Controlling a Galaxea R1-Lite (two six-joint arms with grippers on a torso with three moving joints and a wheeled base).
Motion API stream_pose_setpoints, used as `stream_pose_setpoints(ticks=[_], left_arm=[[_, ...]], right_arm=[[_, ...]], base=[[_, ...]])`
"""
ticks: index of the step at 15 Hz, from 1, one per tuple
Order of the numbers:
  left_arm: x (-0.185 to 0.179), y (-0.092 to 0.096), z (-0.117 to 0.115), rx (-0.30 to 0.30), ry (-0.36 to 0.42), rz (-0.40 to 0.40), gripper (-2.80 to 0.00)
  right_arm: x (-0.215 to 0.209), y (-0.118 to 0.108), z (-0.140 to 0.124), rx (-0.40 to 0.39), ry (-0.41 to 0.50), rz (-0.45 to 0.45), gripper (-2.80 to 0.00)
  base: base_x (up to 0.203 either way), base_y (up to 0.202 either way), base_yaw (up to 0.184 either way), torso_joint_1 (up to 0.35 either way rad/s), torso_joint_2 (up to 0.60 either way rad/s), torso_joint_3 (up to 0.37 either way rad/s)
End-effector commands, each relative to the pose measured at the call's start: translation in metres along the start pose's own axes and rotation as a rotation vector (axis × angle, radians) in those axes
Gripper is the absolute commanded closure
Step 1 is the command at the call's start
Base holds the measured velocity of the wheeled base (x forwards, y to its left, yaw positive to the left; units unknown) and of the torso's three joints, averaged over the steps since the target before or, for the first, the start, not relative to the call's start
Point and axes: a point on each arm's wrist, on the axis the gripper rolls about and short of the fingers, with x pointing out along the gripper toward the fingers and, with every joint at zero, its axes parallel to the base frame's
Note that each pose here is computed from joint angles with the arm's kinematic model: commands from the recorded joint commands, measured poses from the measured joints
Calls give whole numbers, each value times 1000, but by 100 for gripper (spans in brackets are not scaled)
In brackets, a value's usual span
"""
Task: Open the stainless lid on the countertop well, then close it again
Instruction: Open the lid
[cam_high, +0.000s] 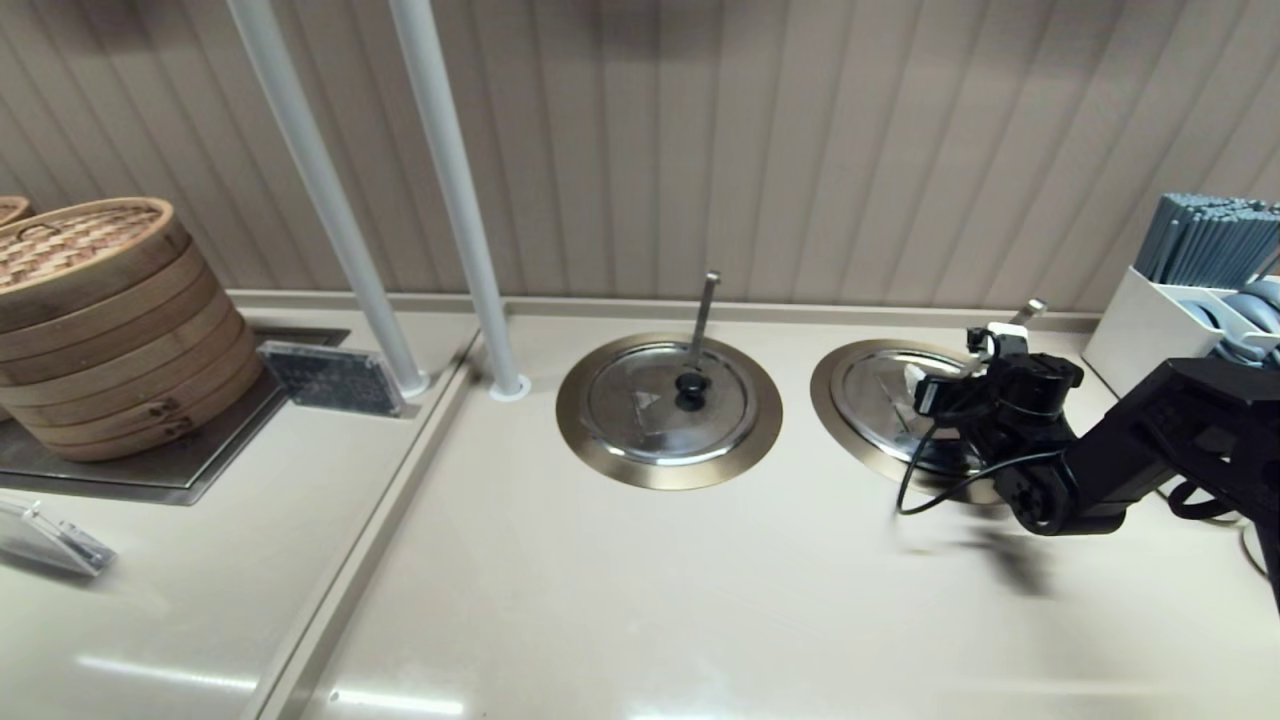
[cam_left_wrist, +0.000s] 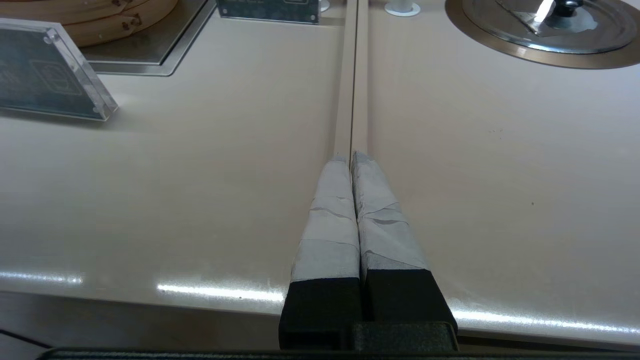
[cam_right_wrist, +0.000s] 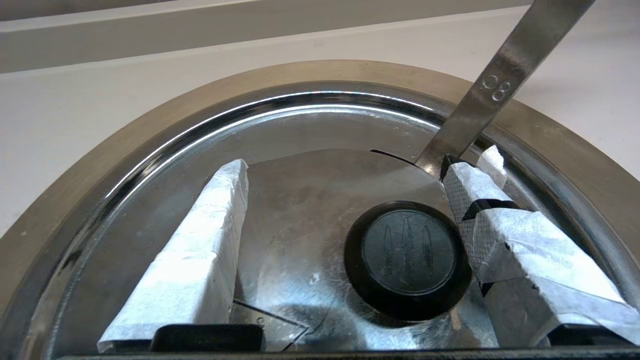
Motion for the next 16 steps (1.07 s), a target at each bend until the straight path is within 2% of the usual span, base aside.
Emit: stream_pose_setpoints(ticks=[1,8,16], left_arm=[[0,0,0,0,0,1,0],[0,0,0,0,-1,1,0],[0,0,0,0,-1,1,0]], right_arm=[[-3,2,4,2,-11,4,-280],[7,-14,-5,-9,17,-42,-280],[2,-3,-11,-12,44,-16,-280]], base=[[0,0,0,0,0,0],[0,0,0,0,0,0],[0,0,0,0,0,0]])
